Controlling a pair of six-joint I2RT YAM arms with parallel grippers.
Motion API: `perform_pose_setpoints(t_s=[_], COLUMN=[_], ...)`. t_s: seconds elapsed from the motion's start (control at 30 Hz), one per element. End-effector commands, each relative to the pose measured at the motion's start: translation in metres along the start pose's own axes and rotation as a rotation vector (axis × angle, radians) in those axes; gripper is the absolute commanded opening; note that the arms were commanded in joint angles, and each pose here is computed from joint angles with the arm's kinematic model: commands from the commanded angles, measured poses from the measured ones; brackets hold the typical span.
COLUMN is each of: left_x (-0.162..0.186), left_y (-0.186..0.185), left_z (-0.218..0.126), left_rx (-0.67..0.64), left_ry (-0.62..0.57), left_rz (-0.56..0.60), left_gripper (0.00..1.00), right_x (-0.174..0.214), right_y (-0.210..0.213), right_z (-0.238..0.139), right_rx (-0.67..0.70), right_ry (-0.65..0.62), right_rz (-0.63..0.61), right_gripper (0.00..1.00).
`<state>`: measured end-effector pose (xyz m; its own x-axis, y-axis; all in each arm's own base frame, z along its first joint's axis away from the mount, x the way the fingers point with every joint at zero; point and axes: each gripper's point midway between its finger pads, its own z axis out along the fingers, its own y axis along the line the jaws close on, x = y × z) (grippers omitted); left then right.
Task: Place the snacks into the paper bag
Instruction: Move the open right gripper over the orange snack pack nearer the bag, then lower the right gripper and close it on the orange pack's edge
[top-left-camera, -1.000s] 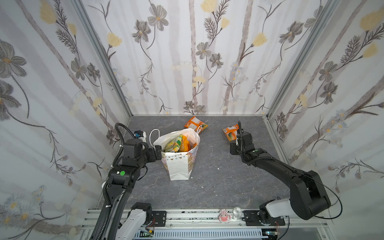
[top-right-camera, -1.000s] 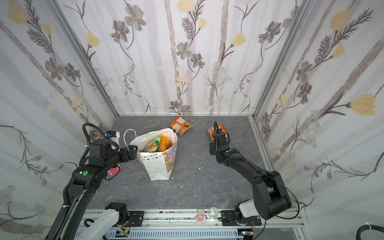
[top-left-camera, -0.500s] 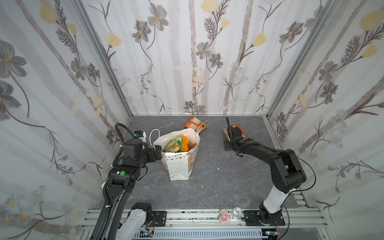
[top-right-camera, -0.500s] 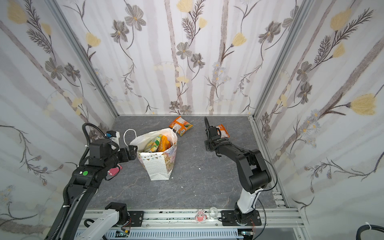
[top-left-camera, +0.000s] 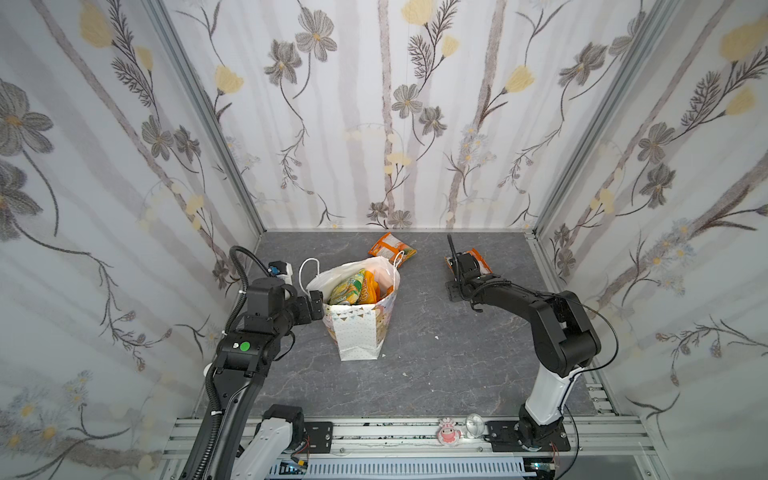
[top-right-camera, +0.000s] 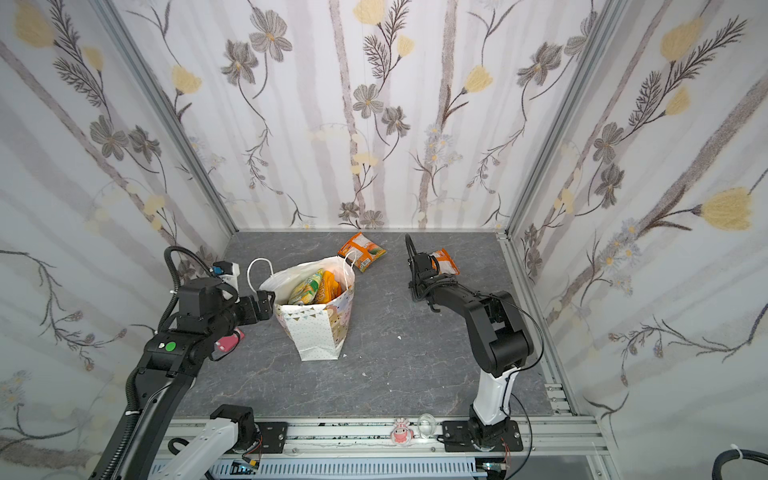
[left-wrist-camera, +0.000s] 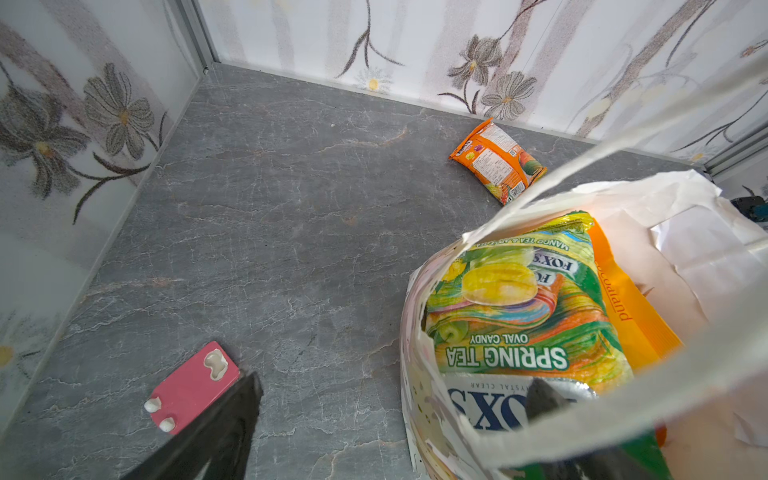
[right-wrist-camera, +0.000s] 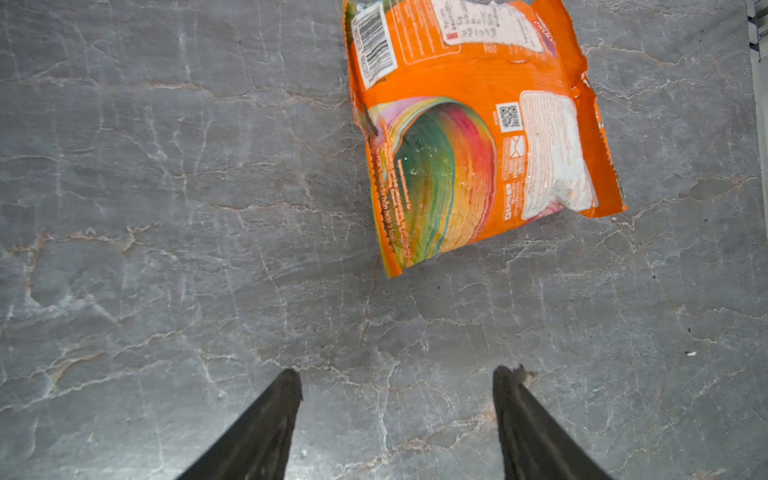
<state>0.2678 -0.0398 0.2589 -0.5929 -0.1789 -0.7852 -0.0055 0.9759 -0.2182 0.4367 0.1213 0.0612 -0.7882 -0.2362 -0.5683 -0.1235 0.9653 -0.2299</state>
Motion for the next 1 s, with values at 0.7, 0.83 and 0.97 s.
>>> perform_pose_setpoints(t_s=[0.7, 0.83, 0.97], left_x=[-0.004, -0.004, -0.004], left_y=[-0.001, -0.001, -0.001], left_z=[0.0, 0.0, 0.0], left_rx=[0.003, 0.001, 0.002], left_ry=[-0.014, -0.015, -0.014], left_rz=[0.01, 0.009, 0.008], left_gripper=[1.0, 1.0, 1.0], right_x=[-0.024, -0.028, -0.032], right_y=[-0.007, -0.01, -0.01], right_z=[0.023, 0.021, 0.02], right_rx=[0.188, 0.216, 0.233], right_ry=[0.002, -0.013, -0.026], right_rz=[-0.112, -0.122, -0.132], right_gripper=[0.69, 0.68, 0.67])
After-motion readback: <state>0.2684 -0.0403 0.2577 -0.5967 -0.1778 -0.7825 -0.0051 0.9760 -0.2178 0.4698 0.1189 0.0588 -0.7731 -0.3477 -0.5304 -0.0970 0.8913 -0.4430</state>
